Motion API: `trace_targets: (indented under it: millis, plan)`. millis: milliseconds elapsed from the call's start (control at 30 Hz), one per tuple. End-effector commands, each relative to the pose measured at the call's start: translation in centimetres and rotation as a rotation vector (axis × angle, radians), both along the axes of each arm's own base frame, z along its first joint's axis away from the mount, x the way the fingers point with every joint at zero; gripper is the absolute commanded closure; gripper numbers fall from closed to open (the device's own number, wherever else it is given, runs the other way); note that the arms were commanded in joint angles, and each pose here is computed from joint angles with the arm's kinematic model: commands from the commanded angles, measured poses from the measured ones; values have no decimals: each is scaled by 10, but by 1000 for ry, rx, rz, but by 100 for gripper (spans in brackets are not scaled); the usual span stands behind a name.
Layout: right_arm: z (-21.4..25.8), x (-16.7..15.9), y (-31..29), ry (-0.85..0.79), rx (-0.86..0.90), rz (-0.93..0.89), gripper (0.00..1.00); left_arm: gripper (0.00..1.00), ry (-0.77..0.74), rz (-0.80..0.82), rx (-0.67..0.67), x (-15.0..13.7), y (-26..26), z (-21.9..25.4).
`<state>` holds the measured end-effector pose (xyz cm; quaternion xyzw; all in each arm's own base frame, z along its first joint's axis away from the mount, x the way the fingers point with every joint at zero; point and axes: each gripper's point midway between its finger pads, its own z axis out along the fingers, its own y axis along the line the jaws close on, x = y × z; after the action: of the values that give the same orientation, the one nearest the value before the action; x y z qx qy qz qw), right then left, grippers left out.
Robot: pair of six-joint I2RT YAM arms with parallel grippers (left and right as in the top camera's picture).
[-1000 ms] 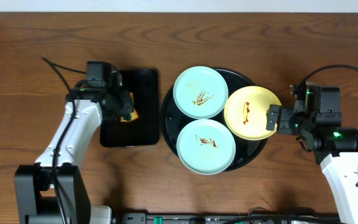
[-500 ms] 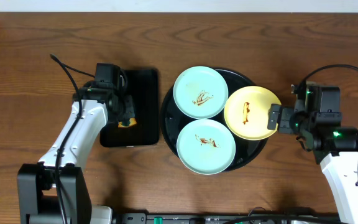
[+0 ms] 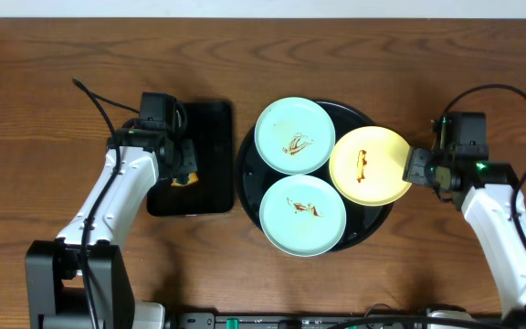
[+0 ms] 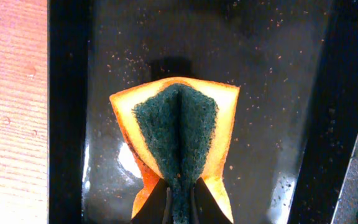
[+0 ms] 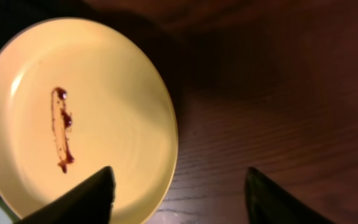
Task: Clean dirty plates on tray and stack at the side
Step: 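Grip the yellow plate's right rim with the right gripper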
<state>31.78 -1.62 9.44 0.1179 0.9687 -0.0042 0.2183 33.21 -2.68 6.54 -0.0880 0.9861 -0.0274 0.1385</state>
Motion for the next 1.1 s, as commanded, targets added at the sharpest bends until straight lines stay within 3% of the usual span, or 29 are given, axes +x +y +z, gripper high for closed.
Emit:
trace_targets:
  millis: [0,367,433,567,800,1067]
  plan:
    - [-7,7,-1,18,25,-3,47,92,-29,17,11,3,2,9]
    - [-53,20,3,98,63,3,48,92,-11,17,13,-1,2,8]
    - [-59,20,4,111,68,5,54,92,-9,17,13,-2,2,8]
    - [-64,19,4,128,69,4,74,92,-7,17,13,-2,2,8]
    - [-64,19,4,127,69,4,95,92,-7,4,-30,-3,-6,9]
    - [-64,19,4,127,68,4,99,92,-58,2,-38,2,-7,24]
